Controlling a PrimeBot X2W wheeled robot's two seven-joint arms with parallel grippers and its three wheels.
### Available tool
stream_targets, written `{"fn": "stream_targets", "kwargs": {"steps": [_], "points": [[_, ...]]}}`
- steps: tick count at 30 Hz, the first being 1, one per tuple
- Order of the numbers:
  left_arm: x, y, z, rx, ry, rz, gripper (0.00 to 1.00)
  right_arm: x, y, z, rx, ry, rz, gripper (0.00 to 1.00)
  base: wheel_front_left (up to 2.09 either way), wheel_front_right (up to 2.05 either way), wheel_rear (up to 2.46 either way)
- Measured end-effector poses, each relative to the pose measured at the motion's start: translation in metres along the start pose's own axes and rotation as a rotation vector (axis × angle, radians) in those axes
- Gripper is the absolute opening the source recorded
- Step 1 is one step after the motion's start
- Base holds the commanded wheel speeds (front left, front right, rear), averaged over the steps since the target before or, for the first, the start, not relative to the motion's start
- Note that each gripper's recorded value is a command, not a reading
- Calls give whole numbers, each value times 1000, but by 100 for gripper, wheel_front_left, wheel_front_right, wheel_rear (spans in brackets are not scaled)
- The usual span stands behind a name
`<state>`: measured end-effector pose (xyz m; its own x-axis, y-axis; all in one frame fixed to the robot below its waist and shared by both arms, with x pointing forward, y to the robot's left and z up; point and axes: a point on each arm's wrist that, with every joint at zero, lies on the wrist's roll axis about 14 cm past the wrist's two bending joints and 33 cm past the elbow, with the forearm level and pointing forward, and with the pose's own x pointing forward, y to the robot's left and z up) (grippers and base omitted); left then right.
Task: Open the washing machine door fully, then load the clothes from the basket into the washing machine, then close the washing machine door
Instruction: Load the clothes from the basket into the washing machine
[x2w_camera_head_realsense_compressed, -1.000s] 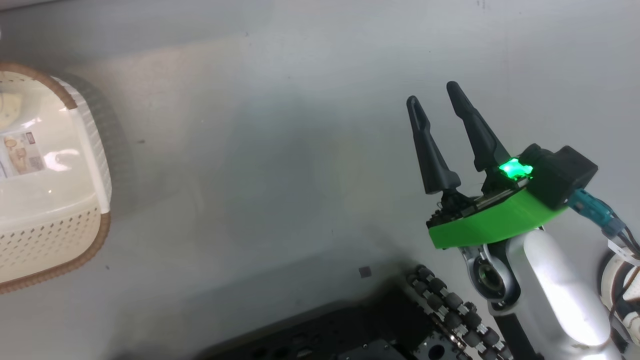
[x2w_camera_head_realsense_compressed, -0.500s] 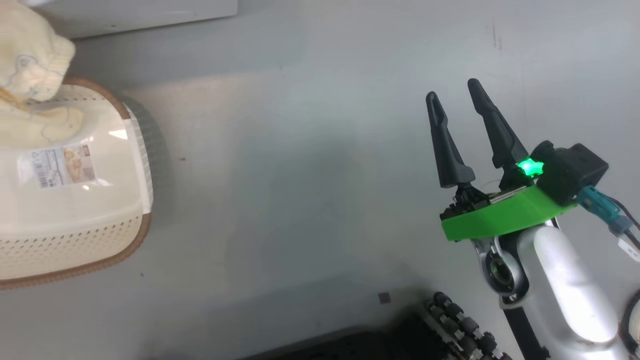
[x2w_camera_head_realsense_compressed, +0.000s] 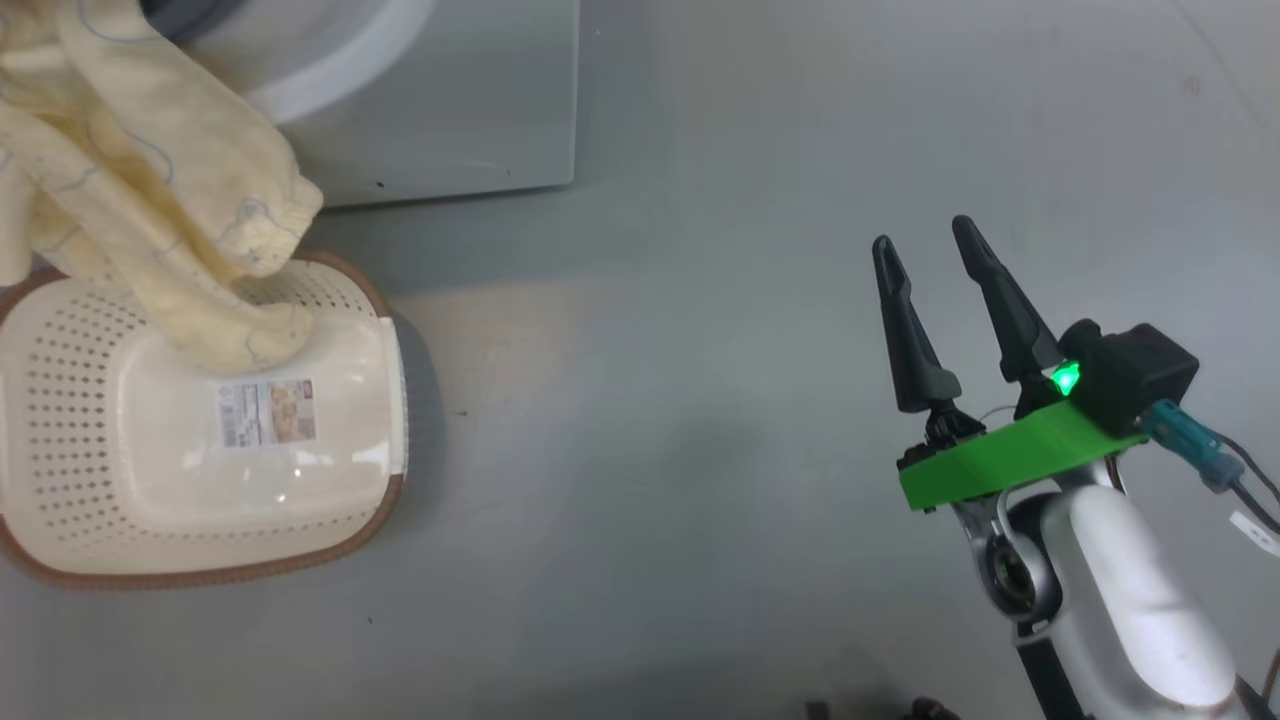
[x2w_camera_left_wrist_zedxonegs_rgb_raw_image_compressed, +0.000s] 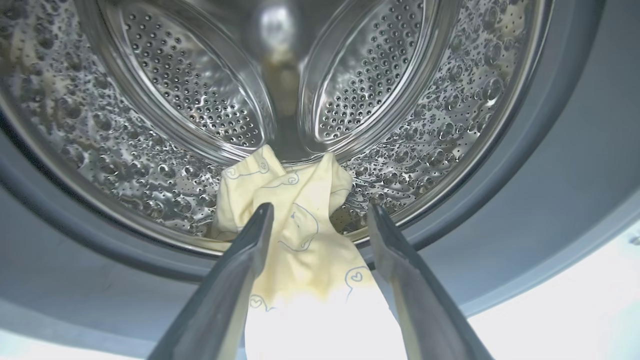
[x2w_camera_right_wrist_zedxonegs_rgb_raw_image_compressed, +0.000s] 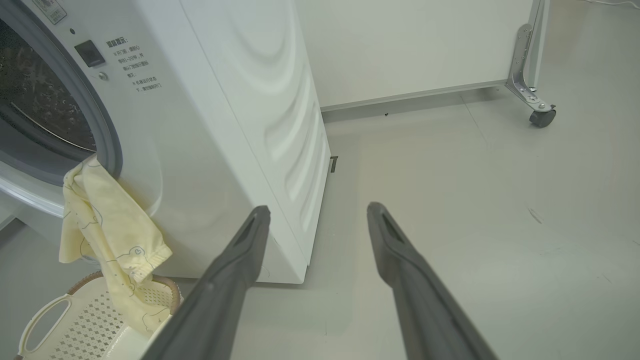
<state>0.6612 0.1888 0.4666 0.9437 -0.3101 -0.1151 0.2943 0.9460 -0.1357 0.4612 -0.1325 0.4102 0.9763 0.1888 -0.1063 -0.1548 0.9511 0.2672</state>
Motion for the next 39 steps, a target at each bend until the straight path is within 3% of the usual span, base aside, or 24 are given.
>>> {"fn": "stream_targets", "kwargs": {"steps": [5,13,29,39], "points": [[-39,-12,20,-32,-35,10,100,-15,14,15,3,-22,21,100,0,0,0],[-113,-26,38,11,-69,28,100,-41,41,44,15,-85,73,100,0,0,0],[-256,-54,40,-7,-224,192,100,-87,78,66,10,-146,152,100,0,0,0],[-292,-70,23,-9,-240,237,100,-97,81,64,25,-145,154,100,0,0,0]]}}
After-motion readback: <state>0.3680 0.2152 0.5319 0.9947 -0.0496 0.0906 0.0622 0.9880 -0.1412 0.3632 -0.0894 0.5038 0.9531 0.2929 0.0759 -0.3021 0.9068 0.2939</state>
